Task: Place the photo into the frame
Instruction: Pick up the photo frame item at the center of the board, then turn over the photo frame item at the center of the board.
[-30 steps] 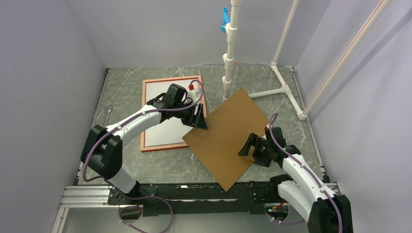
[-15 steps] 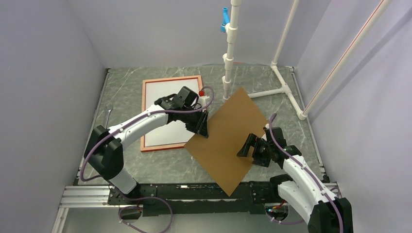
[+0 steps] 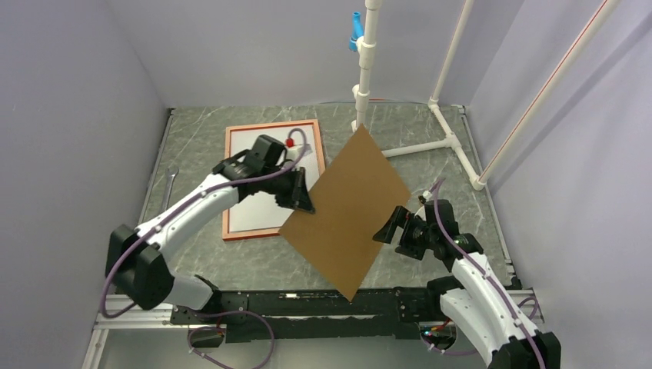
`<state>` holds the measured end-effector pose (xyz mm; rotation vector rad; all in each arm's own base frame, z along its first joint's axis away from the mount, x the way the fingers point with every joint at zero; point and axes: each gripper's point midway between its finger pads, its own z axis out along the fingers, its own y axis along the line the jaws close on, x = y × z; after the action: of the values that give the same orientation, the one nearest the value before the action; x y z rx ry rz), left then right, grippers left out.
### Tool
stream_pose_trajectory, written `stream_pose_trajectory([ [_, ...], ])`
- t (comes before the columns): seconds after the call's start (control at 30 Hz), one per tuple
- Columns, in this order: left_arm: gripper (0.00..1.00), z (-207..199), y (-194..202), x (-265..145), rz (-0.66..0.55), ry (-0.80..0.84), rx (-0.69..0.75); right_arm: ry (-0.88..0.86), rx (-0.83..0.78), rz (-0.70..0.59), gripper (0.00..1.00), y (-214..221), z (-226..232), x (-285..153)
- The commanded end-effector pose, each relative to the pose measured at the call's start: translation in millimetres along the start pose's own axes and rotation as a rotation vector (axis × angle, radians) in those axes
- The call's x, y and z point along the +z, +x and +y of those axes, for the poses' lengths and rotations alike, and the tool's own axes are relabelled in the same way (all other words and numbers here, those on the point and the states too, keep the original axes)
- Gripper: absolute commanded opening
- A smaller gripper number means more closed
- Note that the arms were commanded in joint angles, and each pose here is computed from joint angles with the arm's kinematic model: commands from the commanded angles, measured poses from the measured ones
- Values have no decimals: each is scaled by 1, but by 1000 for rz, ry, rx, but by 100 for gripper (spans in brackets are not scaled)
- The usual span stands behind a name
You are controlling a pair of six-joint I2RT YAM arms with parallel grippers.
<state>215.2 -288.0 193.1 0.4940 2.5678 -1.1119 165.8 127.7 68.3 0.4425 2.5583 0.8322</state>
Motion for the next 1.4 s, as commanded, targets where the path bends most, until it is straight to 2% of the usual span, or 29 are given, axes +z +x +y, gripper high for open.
stream_pose_trajectory([
  [0.0, 0, 19, -25, -41, -223, -67, -8, -121, -23, -88, 100, -19, 36, -21],
  [0.33, 0, -10, -17, -114, -451, 24, -75, -304, 23, -99, 100, -17, 66, -29],
  [0.6, 0, -44, -3, -154, -583, 160, -100, -611, 35, -124, 99, -20, 111, -48],
  [0.77, 0, -62, 3, -174, -640, 218, -103, -737, 15, -149, 99, -23, 130, -64],
  [1.2, 0, -84, 19, -184, -650, 383, -138, -892, 32, -142, 95, -20, 144, -77],
  [1.37, 0, -81, 24, -179, -631, 390, -143, -1014, 11, -147, 91, -18, 156, -95],
])
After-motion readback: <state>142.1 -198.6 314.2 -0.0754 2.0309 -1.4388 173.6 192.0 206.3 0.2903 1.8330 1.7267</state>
